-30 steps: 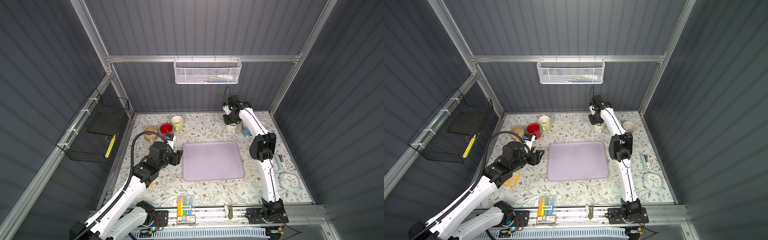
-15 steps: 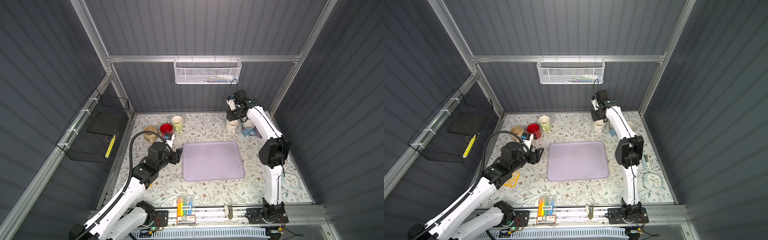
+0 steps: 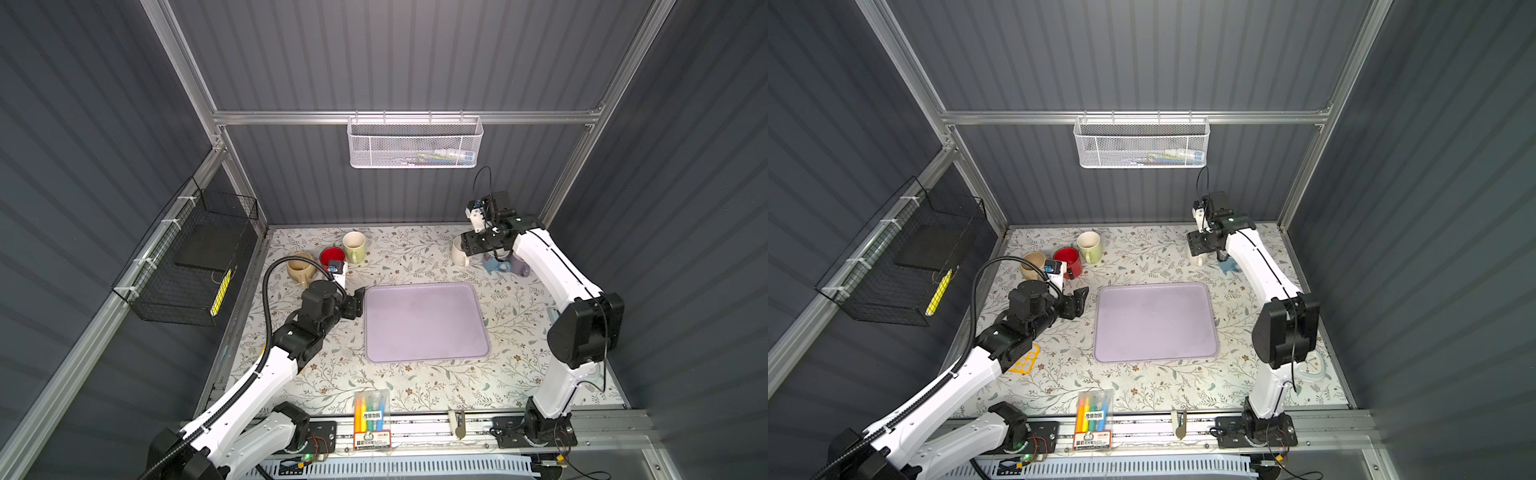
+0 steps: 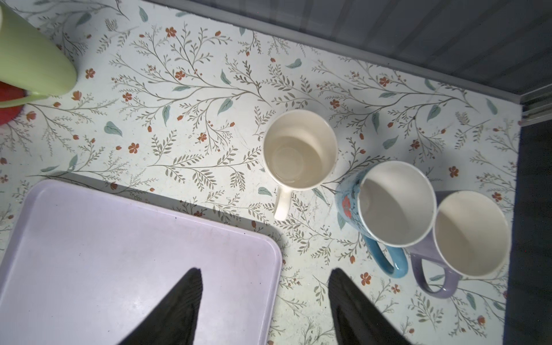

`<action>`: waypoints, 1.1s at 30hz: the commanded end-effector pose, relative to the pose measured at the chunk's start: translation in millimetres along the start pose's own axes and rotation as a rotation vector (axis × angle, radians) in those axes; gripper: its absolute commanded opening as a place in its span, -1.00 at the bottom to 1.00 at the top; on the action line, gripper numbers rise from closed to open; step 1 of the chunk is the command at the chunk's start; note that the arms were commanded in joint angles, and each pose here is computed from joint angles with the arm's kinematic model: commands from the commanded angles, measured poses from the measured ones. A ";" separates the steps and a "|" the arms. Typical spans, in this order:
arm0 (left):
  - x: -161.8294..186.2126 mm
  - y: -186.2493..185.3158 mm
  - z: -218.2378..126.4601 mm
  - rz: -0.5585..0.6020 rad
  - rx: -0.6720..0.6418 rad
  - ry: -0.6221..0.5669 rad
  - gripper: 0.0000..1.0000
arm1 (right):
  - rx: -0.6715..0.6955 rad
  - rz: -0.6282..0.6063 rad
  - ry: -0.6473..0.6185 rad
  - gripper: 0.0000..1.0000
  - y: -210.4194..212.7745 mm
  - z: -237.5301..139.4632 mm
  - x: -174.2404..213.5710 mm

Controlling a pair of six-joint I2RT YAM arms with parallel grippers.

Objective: Turn the mug right side up

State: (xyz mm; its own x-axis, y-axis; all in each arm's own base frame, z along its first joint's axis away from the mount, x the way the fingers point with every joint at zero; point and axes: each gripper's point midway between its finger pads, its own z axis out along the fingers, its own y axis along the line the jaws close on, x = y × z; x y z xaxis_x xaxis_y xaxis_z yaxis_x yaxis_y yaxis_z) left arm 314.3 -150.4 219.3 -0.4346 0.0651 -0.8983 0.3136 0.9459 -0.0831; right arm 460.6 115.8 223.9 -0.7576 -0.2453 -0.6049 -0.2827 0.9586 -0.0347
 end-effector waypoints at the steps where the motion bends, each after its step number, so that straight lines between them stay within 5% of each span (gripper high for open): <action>1: -12.9 8.1 3.6 0.008 -0.047 -0.051 0.65 | 0.022 0.041 -0.073 0.44 -8.1 -14.0 -5.3; 10: -11.0 35.0 12.2 0.004 -0.202 -0.096 0.99 | 0.101 0.143 -0.223 0.60 -32.8 -55.1 12.5; 20: 18.2 78.6 10.1 -0.021 -0.426 -0.164 1.00 | 0.392 0.325 -0.530 0.74 -100.1 -92.6 80.3; 26: 41.5 103.6 6.3 -0.012 -0.544 -0.180 1.00 | 0.505 0.364 -0.650 0.77 -121.2 -84.0 126.5; 33: 52.7 121.9 11.4 0.005 -0.587 -0.184 0.99 | 0.560 0.428 -0.652 0.80 -134.4 -57.5 159.2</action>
State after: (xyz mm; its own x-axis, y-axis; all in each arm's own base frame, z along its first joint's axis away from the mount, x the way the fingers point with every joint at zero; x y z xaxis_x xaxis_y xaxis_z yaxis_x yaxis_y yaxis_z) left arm 334.3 -42.7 143.0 -0.3311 0.0575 -0.9419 -0.1871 0.9743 0.1253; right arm 335.0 -51.0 150.2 -0.3583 0.0790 -0.9302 0.3392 0.9393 -0.0509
